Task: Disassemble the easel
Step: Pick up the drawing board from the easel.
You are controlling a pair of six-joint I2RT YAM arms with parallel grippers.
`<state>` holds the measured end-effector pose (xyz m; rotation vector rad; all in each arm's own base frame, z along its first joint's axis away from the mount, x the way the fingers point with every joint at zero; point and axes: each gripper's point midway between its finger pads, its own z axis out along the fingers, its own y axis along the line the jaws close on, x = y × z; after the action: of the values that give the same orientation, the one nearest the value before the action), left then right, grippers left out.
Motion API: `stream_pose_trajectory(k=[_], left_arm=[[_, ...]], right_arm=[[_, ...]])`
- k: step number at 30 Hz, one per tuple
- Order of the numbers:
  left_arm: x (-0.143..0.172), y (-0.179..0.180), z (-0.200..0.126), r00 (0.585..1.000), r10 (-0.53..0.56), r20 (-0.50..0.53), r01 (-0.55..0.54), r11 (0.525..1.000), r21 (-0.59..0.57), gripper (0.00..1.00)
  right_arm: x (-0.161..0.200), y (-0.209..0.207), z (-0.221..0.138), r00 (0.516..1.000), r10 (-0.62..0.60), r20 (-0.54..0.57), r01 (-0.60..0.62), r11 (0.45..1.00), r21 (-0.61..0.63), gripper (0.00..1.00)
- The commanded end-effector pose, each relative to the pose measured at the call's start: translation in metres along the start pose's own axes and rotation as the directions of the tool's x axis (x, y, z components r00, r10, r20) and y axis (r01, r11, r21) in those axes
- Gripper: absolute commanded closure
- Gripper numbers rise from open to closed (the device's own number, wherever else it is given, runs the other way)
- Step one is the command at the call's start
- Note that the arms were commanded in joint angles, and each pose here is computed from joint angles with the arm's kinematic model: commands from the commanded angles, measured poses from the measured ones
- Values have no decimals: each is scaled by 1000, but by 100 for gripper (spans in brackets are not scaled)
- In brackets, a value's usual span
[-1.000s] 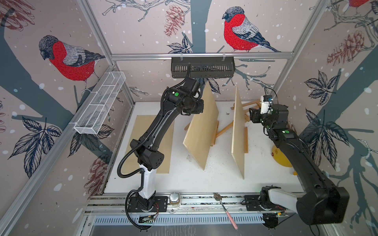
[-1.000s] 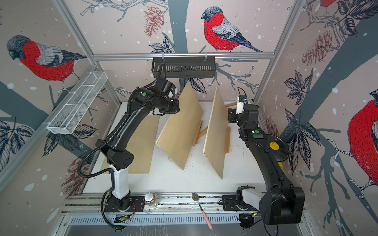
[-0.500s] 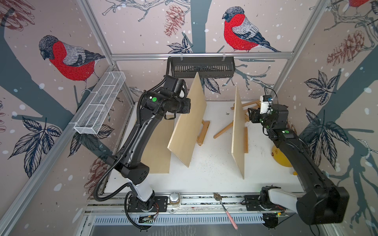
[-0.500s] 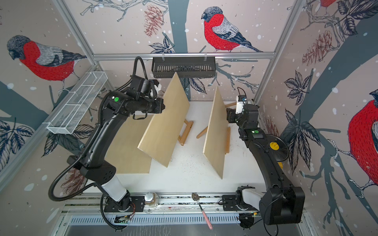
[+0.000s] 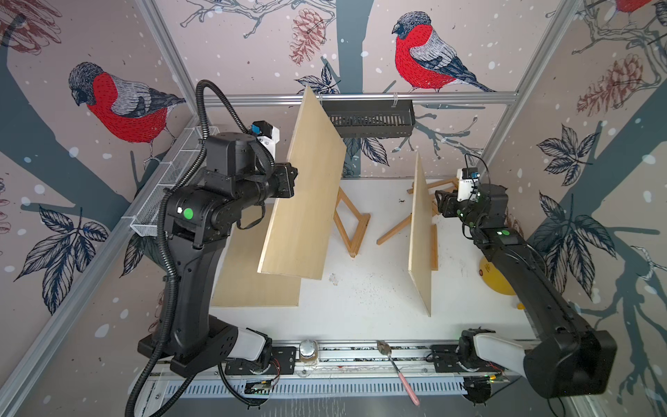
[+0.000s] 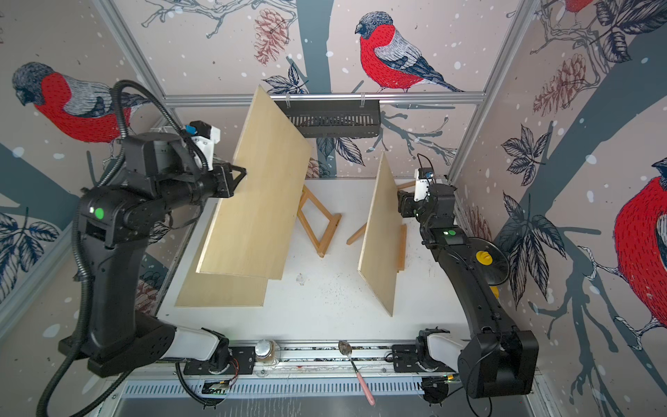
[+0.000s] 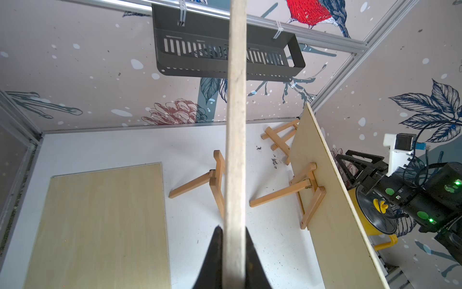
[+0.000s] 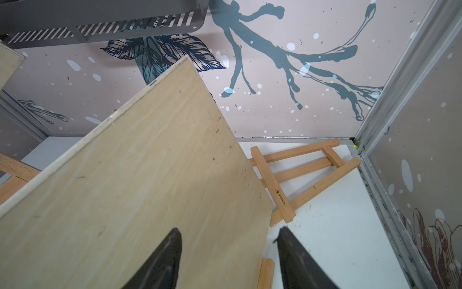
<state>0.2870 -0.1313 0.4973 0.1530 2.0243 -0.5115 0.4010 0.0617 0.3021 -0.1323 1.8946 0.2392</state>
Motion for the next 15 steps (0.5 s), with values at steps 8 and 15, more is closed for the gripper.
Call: stream_pose_trajectory(k=[8,15], left_arm=[[-2,45,-25,996,-46,79,64,966,-250,100],[18,68,-1,999,-46,19,50,933,-358,100]], right_arm=[[-15,12,-3,999,6,49,-4,999,-40,38],[-12,14,0,999,5,38,-3,999,-51,38]])
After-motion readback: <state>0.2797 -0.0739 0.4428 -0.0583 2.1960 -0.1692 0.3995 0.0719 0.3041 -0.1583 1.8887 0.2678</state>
